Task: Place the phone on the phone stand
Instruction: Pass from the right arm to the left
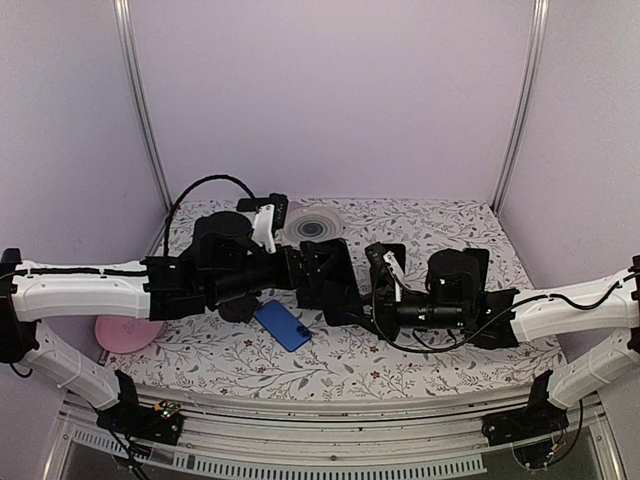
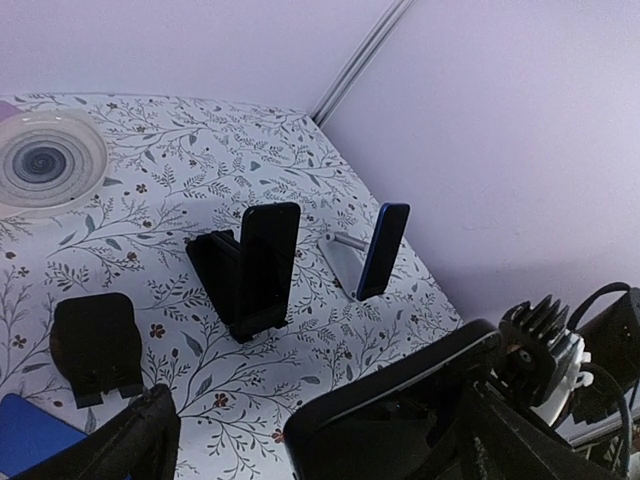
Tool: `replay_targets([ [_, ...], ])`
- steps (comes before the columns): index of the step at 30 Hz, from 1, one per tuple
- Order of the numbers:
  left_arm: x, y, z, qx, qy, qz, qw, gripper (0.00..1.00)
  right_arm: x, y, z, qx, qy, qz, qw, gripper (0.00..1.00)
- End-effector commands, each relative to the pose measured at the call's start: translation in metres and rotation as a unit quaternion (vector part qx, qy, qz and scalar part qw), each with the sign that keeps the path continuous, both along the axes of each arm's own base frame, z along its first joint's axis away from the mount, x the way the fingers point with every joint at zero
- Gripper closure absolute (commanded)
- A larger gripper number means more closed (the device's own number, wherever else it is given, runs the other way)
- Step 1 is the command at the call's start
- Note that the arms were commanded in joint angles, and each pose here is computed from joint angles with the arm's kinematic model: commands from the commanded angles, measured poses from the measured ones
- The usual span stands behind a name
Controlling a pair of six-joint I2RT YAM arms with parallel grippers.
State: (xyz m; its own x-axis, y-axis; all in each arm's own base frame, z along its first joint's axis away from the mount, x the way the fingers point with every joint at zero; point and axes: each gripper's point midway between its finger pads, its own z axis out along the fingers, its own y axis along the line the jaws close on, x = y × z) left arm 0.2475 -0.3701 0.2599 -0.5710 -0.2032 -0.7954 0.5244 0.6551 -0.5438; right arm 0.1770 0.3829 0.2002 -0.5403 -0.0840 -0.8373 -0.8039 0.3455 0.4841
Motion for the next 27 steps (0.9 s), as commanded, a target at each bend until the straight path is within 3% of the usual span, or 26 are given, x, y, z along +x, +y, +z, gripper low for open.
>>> replay_targets([
  [1, 0.001, 0.001, 0.003, -0.007, 0.008, 0.025, 1.0, 0.03, 0.008, 0.007, 0.032, 0.035, -0.04, -0.01, 0.999, 0.98],
  [9, 0.003, 0.075, 0.015, -0.07, 0.022, 0.151, 0.986, 0.03, 0.009, 0.003, 0.036, 0.041, -0.04, -0.022, 0.998, 0.98],
  [12, 0.001, 0.089, 0.016, -0.077, 0.023, 0.164, 0.983, 0.04, 0.009, 0.003, 0.037, 0.043, -0.04, -0.021, 0.998, 0.98],
  [27, -0.009, 0.012, 0.017, -0.046, 0.02, 0.052, 0.997, 0.03, 0.029, 0.017, 0.027, 0.012, -0.032, -0.059, 0.998, 0.98],
])
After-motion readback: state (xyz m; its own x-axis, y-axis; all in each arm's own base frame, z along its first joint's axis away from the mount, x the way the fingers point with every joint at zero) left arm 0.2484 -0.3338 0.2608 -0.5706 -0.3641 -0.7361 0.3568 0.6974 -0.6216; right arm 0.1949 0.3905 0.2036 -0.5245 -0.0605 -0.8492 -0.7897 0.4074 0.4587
